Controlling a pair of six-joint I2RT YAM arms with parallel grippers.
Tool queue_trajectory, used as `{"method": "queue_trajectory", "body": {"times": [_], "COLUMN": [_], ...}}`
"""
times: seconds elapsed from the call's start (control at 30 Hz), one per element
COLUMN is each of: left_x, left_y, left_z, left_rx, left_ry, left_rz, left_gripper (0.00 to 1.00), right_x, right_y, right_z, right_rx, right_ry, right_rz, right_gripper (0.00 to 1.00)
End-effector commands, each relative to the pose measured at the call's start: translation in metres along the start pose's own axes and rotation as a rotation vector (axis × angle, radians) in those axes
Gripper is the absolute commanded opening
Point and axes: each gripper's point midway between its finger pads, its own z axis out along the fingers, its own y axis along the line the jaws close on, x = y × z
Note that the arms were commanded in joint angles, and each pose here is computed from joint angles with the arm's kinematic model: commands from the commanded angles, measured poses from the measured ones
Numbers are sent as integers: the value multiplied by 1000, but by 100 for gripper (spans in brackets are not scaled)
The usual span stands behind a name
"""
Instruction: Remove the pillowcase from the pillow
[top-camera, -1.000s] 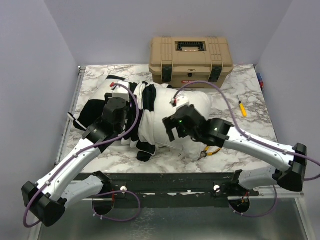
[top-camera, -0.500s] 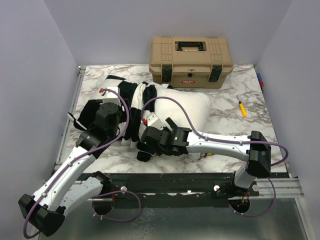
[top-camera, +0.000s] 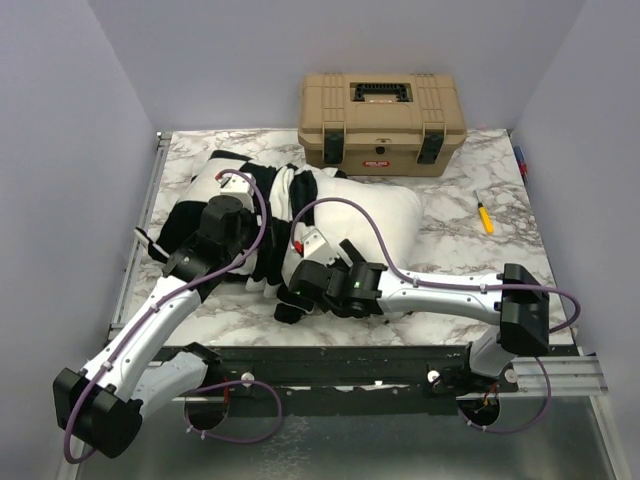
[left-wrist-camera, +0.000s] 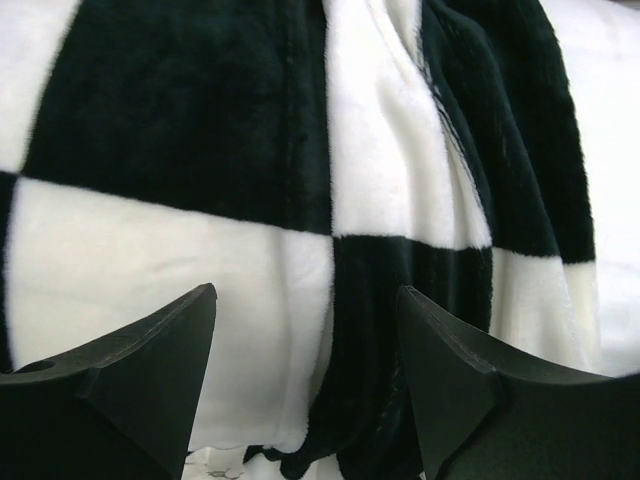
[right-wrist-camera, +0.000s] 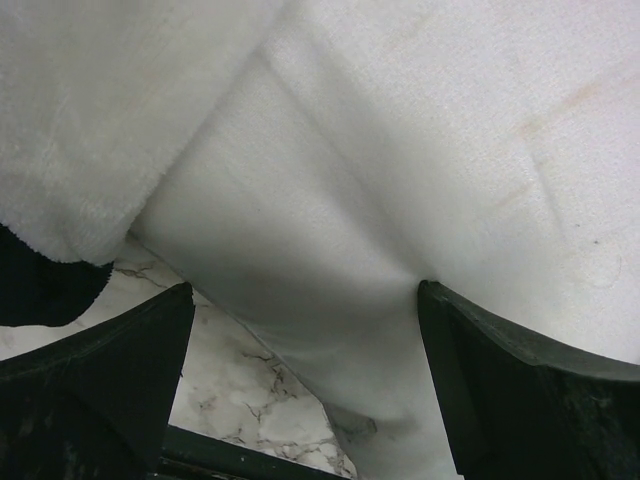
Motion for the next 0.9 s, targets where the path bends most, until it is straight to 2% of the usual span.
{"method": "queue_trajectory", "body": {"times": [0.0, 0.1, 0.53, 0.6, 0.87], "left_x": [29, 44, 44, 40, 31], "left_y": [-29, -37, -63, -66, -64], "left_z": [0, -3, -13, -14, -25], "left_rx": [163, 226, 395, 412, 419], "left_ry": [109, 153, 144, 130, 70], "left_rz": [-8, -5, 10, 14, 17], "left_gripper": [74, 74, 73, 72, 70], "right_x": [7, 7, -2, -4, -14], "right_y": [-17, -20, -24, -27, -40], "right_z": [5, 6, 10, 8, -3], "right_rx": [36, 2, -118, -122, -141], "right_ry": [-11, -26, -91, -97, -136], "right_rz": [80, 117, 268, 287, 349], "right_gripper": [96, 84, 4, 1, 0]}}
